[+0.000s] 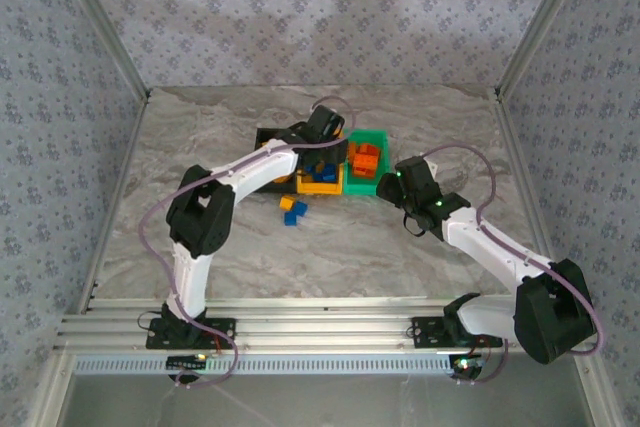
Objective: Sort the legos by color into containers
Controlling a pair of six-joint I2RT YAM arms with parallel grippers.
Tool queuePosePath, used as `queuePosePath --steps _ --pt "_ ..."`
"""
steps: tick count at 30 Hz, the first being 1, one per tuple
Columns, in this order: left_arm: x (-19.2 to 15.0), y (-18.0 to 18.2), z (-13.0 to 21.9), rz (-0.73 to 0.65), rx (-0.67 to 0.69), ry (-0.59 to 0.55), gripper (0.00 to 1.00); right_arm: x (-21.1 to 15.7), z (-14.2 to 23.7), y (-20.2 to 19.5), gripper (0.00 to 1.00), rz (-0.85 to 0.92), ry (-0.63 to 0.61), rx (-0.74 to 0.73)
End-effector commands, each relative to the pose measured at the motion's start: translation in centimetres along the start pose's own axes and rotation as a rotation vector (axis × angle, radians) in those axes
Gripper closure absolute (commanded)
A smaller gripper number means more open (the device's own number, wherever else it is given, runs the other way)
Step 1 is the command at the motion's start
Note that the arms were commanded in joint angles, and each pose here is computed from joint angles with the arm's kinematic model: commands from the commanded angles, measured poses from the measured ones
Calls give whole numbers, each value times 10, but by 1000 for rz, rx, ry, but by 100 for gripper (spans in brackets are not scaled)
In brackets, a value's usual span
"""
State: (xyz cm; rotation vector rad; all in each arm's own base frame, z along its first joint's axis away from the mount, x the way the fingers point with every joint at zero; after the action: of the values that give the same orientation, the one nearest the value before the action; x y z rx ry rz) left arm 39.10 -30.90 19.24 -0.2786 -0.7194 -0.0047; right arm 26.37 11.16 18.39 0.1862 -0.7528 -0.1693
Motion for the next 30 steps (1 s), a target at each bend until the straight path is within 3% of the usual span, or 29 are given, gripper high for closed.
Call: queuePosePath --steps 1,6,12,16,20,30 --pt "16 -11 53 42 -120 -71 19 -3 2 -2 24 -20 -1 6" --pt "-6 -4 109 87 -222 -115 12 -5 4 0 24 -20 -2 20" --pt "-62 39 146 157 -219 -109 8 -12 0 3 24 -11 11 31" --pt "-101 82 144 198 -119 -99 4 -18 -5 5 24 -8 22 33" --pt "-127 105 127 223 -102 -35 4 -21 -10 9 24 -4 33 34" --pt "-151 104 83 153 -110 114 11 -20 -6 8 24 18 35 13"
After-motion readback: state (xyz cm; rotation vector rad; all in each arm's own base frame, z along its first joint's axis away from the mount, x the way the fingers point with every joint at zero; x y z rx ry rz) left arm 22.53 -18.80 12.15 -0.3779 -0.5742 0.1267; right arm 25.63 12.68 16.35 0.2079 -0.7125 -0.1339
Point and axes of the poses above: each hand's point on the last joint's axis, 136 mm out from that joint toward the fingers, its own z axis back along the fingers, its own y axis along the line the jaws close on, x = y × z, the point moved 8 cm from there along z, back along the fingers, and after that the axes turned 12 degrees about z, right-handed, at the moved point
